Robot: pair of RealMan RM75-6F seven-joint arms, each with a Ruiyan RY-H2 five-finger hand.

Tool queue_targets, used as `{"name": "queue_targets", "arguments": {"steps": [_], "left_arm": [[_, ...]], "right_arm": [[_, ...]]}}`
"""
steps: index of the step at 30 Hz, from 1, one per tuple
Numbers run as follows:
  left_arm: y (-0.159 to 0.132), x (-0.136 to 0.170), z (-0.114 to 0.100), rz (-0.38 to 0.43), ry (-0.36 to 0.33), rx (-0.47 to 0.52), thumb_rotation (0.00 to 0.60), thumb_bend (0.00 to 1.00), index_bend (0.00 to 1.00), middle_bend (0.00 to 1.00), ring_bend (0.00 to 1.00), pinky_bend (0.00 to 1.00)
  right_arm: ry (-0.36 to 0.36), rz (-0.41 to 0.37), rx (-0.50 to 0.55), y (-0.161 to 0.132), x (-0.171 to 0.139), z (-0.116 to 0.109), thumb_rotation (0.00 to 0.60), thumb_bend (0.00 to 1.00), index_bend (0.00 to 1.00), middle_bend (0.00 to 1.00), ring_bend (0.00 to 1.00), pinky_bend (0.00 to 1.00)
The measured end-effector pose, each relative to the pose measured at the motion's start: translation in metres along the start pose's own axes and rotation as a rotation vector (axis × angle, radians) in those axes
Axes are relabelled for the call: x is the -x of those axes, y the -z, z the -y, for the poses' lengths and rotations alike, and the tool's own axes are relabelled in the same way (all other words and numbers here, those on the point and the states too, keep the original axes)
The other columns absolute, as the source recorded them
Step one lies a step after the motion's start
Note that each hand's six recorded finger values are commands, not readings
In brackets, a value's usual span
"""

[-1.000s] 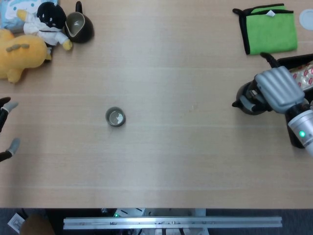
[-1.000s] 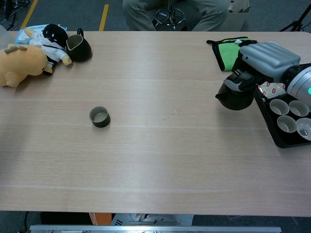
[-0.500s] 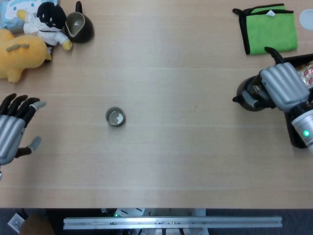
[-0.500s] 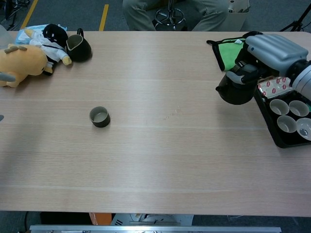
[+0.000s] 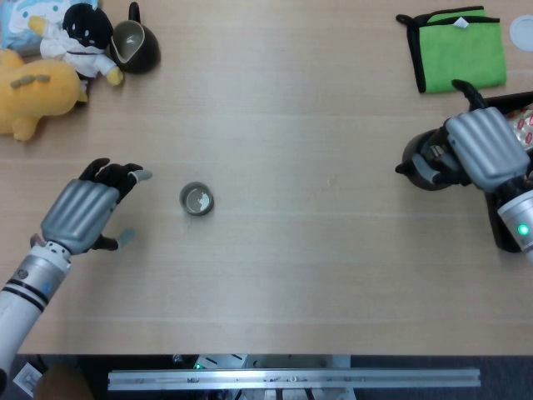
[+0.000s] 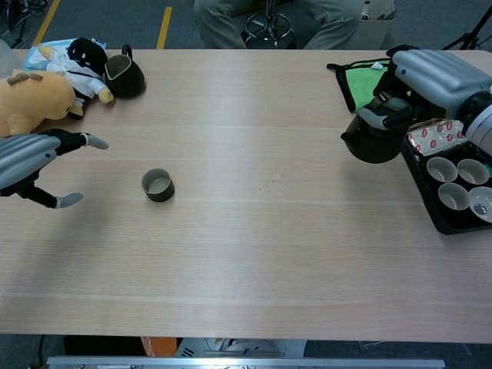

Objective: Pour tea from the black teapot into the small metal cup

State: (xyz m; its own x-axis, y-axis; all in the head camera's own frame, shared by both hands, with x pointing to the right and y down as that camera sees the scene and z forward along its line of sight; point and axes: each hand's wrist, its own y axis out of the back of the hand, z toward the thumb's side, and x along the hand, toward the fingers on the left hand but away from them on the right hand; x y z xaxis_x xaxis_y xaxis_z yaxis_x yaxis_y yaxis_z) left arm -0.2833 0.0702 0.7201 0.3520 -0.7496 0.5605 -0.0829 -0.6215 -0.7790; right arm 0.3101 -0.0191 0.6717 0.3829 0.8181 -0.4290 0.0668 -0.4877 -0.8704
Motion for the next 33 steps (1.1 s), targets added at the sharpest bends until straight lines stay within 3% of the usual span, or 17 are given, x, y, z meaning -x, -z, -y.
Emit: {"name": "queue_targets", "arguments": {"steps": [10, 22, 33], "left_arm": [[-0.024, -0.041, 0.011, 0.0, 0.034, -0.019, 0.6, 0.29, 0.16, 0.11, 0.14, 0.08], [-0.053, -0.07, 0.035, 0.023, 0.073, -0.092, 0.6, 0.29, 0.2, 0.1, 0.13, 0.08], [-0.056, -0.086, 0.043, 0.009, 0.073, -0.131, 0.6, 0.29, 0.22, 0.1, 0.13, 0.08]], "right_arm": [[0.002, 0.002, 0.008, 0.002, -0.001, -0.002, 0.462, 0.37, 1.0, 0.93, 0.84, 0.08], [-0.002, 0.003, 0.019, 0.005, -0.001, -0.002, 0.466, 0.37, 1.0, 0.93, 0.84, 0.08], [-0.009, 0.01, 0.024, 0.01, -0.003, -0.001, 0.471, 0.37, 1.0, 0.93, 0.84, 0.08]]}}
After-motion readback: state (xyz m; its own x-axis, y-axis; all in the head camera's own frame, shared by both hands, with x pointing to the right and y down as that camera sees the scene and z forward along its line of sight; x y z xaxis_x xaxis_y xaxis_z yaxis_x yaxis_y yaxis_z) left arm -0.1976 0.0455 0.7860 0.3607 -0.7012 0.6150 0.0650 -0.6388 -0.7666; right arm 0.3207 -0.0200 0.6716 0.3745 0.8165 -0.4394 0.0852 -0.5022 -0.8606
